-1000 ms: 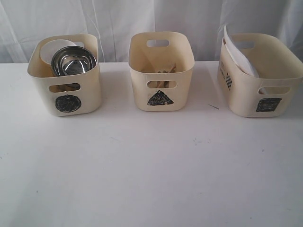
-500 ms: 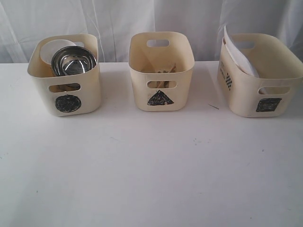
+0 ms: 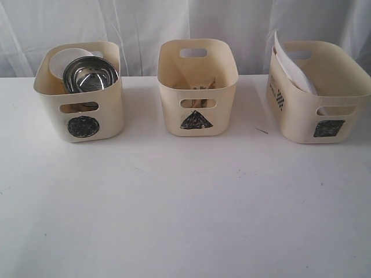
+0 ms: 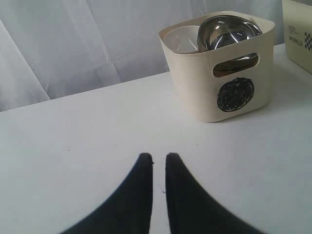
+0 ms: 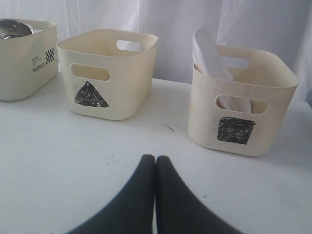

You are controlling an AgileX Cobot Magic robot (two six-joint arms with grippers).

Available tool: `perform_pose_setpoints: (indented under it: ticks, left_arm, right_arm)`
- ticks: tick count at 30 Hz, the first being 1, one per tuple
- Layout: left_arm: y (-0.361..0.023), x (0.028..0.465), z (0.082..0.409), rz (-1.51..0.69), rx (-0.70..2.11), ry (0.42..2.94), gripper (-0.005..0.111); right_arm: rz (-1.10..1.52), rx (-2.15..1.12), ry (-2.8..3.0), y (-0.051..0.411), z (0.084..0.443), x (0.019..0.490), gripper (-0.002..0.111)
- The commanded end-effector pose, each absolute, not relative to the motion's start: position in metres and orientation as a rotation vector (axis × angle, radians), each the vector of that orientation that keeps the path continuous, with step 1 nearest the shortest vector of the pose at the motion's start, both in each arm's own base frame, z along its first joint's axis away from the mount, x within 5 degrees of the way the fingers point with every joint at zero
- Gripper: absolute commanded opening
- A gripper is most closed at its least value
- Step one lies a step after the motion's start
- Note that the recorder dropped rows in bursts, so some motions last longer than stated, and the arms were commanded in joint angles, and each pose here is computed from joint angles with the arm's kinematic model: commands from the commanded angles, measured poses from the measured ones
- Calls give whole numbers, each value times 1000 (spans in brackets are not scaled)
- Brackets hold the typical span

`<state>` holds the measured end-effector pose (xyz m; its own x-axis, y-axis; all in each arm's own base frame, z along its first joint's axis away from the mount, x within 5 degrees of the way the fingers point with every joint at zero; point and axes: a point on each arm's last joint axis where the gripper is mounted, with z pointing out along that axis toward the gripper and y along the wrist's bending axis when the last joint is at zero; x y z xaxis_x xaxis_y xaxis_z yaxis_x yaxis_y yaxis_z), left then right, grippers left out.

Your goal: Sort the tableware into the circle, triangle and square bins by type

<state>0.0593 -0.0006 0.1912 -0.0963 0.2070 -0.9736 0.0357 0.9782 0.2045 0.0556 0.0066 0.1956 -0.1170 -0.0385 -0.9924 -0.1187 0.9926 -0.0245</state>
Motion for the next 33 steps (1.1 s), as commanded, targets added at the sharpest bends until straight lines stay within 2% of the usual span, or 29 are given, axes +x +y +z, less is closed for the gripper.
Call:
perform_pose_setpoints:
  ticks: [1,33]
  left_arm:
    - [0,59,190,147,181,1664,17]
    - [0,59,190,147,181,1664,17]
  right_arm:
    - [65,-117,1680,6,195,56,0]
    - [58,-124,1682,6,195,56,0]
